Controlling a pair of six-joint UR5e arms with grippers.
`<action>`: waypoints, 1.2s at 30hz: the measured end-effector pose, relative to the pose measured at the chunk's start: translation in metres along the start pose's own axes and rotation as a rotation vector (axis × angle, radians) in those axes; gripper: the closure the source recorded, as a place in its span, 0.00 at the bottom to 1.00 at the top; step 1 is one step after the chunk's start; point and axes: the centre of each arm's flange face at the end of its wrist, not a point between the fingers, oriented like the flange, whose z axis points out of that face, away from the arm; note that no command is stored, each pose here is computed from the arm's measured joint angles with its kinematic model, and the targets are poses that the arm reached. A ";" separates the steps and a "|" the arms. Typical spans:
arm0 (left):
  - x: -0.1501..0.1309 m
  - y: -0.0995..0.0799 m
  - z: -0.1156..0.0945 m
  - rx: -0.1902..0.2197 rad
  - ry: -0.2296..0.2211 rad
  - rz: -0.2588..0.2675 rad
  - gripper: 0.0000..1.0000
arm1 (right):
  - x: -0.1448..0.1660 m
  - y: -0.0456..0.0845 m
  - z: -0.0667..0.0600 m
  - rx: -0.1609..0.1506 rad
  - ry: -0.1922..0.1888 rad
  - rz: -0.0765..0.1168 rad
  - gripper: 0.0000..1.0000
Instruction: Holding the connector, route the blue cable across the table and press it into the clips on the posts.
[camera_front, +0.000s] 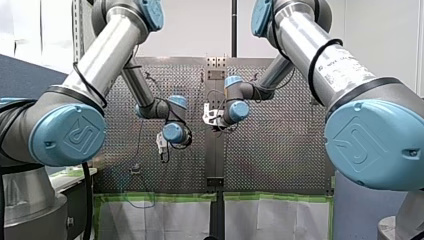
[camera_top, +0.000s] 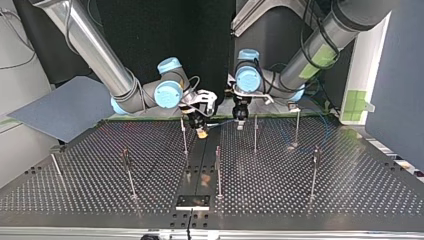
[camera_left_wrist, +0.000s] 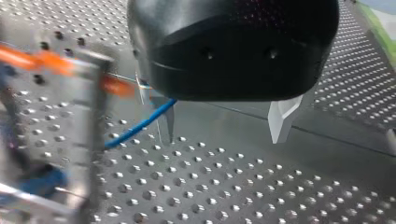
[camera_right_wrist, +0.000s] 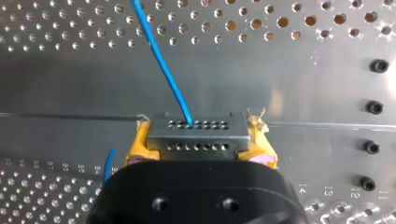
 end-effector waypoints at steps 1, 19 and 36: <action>0.003 0.000 0.000 -0.002 0.004 0.001 0.03 | 0.000 0.000 0.000 0.000 0.000 0.000 1.00; -0.002 -0.010 -0.004 -0.004 -0.012 -0.017 1.00 | 0.000 0.000 0.000 0.001 0.001 0.000 1.00; -0.041 -0.016 -0.011 -0.014 -0.072 -0.059 0.49 | 0.021 0.003 -0.007 -0.001 0.018 0.002 1.00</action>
